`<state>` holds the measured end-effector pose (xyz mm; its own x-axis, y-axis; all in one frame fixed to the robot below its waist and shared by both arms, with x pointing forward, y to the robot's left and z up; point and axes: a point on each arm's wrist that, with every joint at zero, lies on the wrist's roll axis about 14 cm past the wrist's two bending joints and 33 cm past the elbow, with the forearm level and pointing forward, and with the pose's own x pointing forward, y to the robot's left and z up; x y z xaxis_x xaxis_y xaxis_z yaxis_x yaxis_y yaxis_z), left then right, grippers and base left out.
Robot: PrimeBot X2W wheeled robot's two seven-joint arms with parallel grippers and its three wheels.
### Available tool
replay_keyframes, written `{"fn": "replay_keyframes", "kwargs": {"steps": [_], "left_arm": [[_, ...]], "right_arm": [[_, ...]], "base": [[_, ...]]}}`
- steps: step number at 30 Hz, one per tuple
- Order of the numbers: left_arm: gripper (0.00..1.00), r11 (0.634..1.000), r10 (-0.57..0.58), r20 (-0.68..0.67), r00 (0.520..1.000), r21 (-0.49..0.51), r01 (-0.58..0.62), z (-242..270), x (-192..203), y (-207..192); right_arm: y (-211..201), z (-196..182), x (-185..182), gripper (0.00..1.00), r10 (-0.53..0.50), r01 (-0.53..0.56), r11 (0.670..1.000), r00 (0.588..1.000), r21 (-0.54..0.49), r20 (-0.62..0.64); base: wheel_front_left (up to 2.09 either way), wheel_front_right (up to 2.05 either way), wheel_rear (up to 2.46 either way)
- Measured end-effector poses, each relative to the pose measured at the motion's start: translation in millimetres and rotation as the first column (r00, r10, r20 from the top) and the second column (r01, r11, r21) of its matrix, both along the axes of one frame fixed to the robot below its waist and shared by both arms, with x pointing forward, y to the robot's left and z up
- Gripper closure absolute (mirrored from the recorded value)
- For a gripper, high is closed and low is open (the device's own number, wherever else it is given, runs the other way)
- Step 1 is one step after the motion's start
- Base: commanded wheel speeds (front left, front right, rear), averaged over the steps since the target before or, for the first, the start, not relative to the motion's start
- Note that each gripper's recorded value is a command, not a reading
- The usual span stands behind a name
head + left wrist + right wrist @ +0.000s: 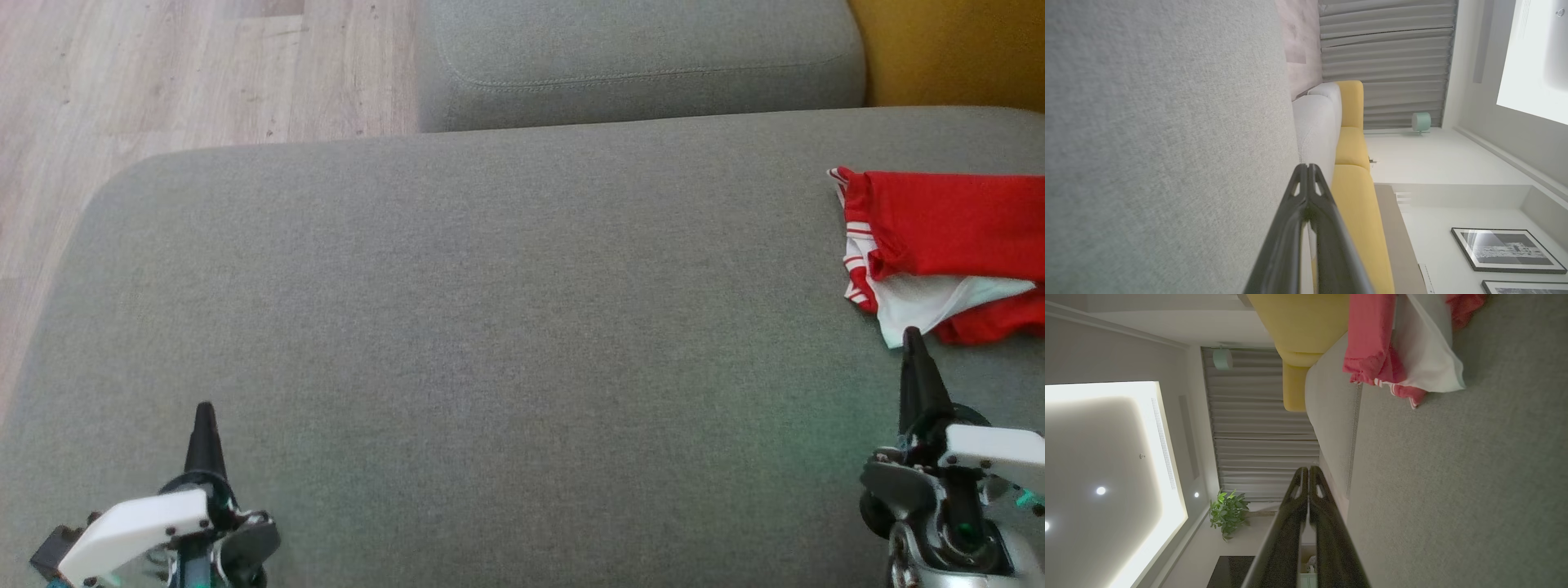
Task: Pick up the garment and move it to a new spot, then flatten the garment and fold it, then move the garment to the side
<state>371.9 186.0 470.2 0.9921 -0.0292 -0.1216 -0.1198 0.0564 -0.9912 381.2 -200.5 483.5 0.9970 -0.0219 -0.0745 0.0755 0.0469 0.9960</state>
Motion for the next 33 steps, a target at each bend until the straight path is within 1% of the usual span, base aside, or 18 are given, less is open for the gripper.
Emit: {"fn": "replay_keyframes", "kwargs": {"steps": [6,33], "left_arm": [[1.00,0.998,0.005,0.024,1.000,-0.055,-0.004,6.1,2.6,0.9],[1.00,0.998,0.006,0.024,1.000,-0.056,-0.005,6.1,2.7,1.1]], "right_arm": [[-2.5,3.9,0.7,1.00,-0.007,0.007,0.998,1.000,0.059,0.016],[-3.9,3.9,0.4,1.00,-0.010,0.009,0.998,1.000,0.061,0.016]], "base": [[0.00,0.00,0.00],[0.00,0.00,0.00]]}}
